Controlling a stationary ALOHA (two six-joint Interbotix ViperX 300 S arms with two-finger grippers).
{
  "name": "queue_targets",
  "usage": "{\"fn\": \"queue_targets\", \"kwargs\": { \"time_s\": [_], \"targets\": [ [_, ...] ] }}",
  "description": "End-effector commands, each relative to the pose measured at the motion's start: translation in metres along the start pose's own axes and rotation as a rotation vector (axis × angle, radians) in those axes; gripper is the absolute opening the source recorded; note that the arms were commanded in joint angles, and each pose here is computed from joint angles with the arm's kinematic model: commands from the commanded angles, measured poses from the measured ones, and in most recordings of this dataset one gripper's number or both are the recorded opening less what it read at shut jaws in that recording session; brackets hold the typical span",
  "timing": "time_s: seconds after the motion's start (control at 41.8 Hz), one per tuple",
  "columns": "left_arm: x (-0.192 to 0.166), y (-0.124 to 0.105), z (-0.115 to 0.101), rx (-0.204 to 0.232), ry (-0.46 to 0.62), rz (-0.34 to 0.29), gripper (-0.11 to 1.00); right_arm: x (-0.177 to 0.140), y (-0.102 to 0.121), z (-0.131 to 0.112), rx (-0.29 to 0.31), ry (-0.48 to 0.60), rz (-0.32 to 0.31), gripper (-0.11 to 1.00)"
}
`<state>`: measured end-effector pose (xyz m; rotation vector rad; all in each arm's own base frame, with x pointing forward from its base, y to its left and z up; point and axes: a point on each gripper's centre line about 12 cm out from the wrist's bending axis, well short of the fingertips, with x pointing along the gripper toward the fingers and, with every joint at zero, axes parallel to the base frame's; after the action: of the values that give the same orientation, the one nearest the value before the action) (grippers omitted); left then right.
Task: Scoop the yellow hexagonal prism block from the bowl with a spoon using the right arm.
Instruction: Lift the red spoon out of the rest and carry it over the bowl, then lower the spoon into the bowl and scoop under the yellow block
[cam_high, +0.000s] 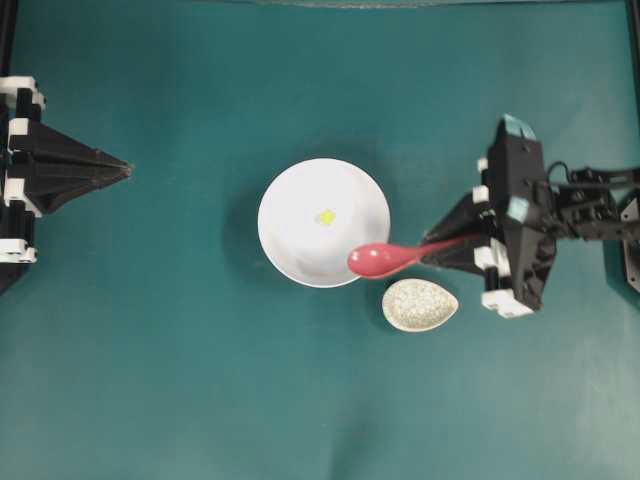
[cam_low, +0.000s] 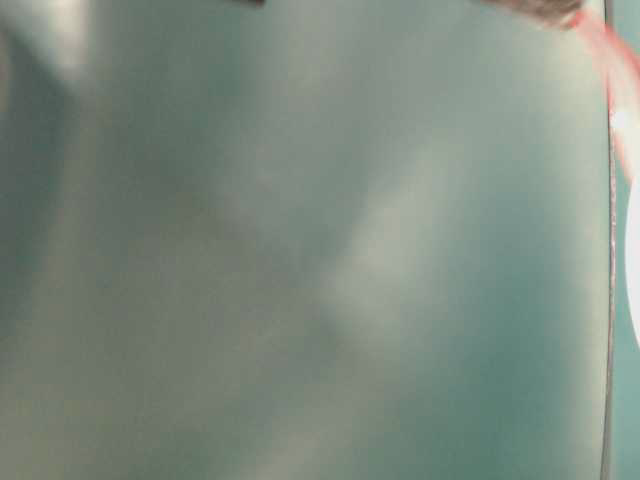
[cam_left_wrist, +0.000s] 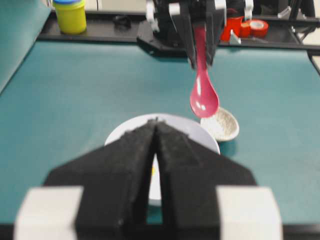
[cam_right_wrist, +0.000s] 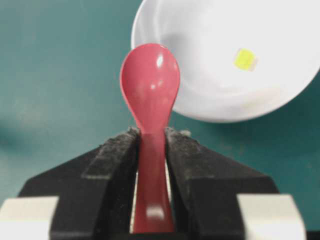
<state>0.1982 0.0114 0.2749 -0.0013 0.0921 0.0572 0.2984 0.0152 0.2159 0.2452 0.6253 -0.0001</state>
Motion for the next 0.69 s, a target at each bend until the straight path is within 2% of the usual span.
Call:
{"fn": "queue_targets", "kwargs": {
  "time_s": [0.0, 0.215, 0.407, 0.67],
  "targets": [
    [0.002, 0.0, 0.005, 0.0, 0.005, 0.001, 0.0, -0.007, -0.004, 0.026, 0.005, -0.002, -0.005, 0.24],
    [0.001, 0.0, -0.004, 0.001, 0.08, 0.002, 0.0, -0.005, -0.026, 0.048, 0.013, 0.104, -0.059, 0.24],
    [0.001, 0.0, -0.004, 0.007, 0.08, 0.002, 0.0, 0.012, -0.039, 0.054, 0.006, 0.253, -0.088, 0.24],
    [0.001, 0.001, -0.001, 0.013, 0.063, 0.003, 0.0, 0.04, -0.045, 0.068, -0.034, 0.437, -0.097, 0.24]
  ]
}}
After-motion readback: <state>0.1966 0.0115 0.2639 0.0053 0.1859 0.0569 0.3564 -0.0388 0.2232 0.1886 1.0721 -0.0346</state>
